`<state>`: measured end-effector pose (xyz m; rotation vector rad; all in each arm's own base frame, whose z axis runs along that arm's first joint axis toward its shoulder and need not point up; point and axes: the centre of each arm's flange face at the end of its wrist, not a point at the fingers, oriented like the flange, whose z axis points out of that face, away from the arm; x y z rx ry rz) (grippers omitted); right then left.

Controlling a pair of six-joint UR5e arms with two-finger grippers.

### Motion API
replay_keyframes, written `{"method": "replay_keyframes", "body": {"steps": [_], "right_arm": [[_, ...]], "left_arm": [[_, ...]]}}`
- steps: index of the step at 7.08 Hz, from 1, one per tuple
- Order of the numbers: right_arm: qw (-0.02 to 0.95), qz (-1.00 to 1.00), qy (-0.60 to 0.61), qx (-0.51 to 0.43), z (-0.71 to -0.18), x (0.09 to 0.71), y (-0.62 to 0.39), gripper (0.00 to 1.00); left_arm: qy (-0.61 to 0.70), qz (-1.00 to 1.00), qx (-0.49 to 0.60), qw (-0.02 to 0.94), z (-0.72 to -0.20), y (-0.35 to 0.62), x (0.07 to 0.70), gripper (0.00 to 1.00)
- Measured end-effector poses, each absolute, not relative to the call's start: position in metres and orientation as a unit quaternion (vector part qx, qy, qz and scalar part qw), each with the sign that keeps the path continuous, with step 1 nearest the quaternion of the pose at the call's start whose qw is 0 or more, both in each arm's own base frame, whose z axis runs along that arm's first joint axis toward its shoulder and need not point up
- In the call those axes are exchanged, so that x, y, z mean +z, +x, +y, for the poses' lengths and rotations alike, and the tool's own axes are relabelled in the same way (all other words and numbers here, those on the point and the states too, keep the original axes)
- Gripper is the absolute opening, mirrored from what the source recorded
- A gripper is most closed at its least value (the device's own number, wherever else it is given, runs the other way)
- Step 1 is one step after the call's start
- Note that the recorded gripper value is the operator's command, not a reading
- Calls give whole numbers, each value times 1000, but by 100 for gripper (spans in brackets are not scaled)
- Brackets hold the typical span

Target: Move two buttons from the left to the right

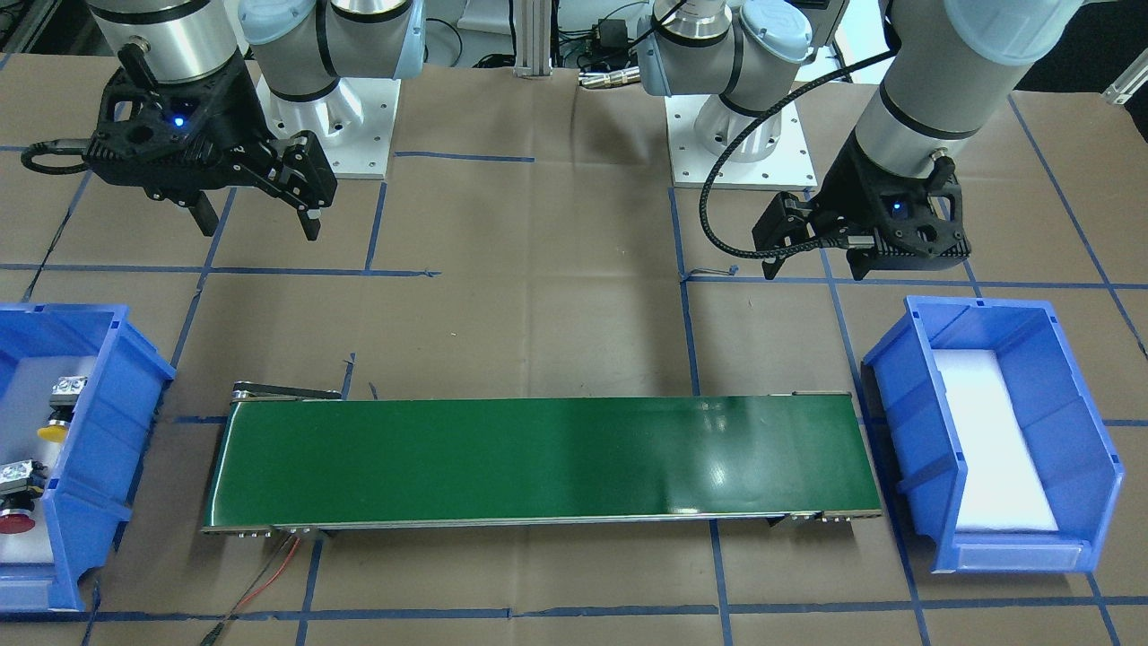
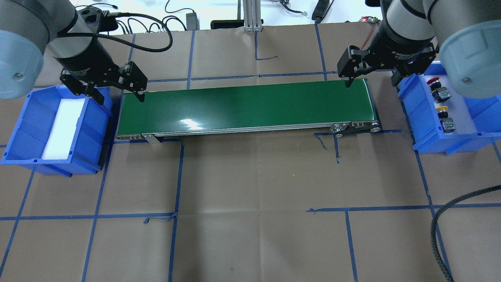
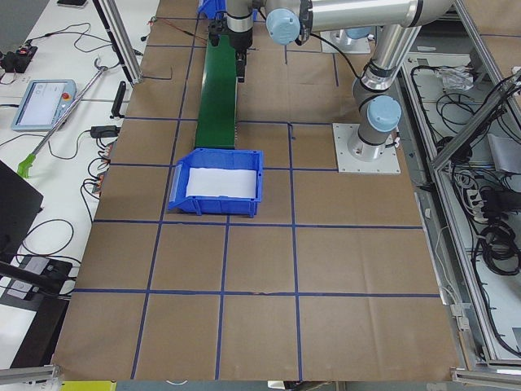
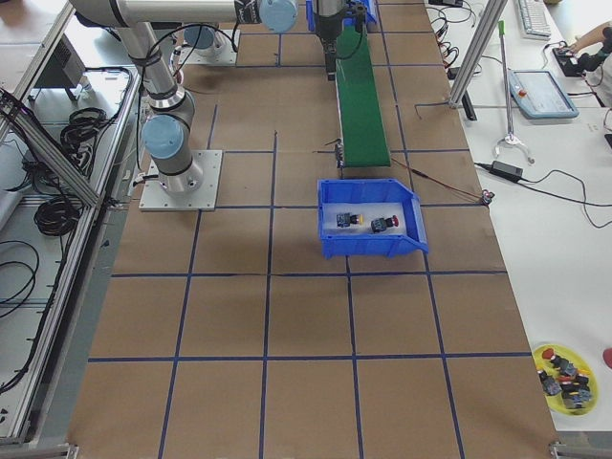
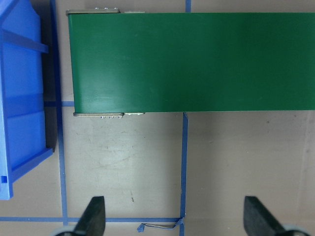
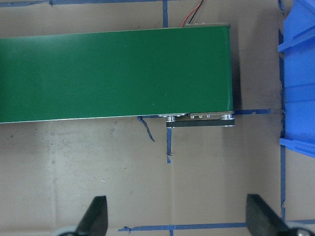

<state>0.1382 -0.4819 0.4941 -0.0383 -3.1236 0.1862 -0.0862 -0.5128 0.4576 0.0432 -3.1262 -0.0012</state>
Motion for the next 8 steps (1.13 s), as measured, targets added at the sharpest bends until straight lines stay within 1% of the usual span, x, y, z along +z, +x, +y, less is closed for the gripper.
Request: {"method": "replay_keyframes", "body": {"steps": [8], "right_arm": [[5,-999,-14,49,-476,490,138,100]], "left_arm": [[17,-1000,-2,9,-512,-88,456,100]]}}
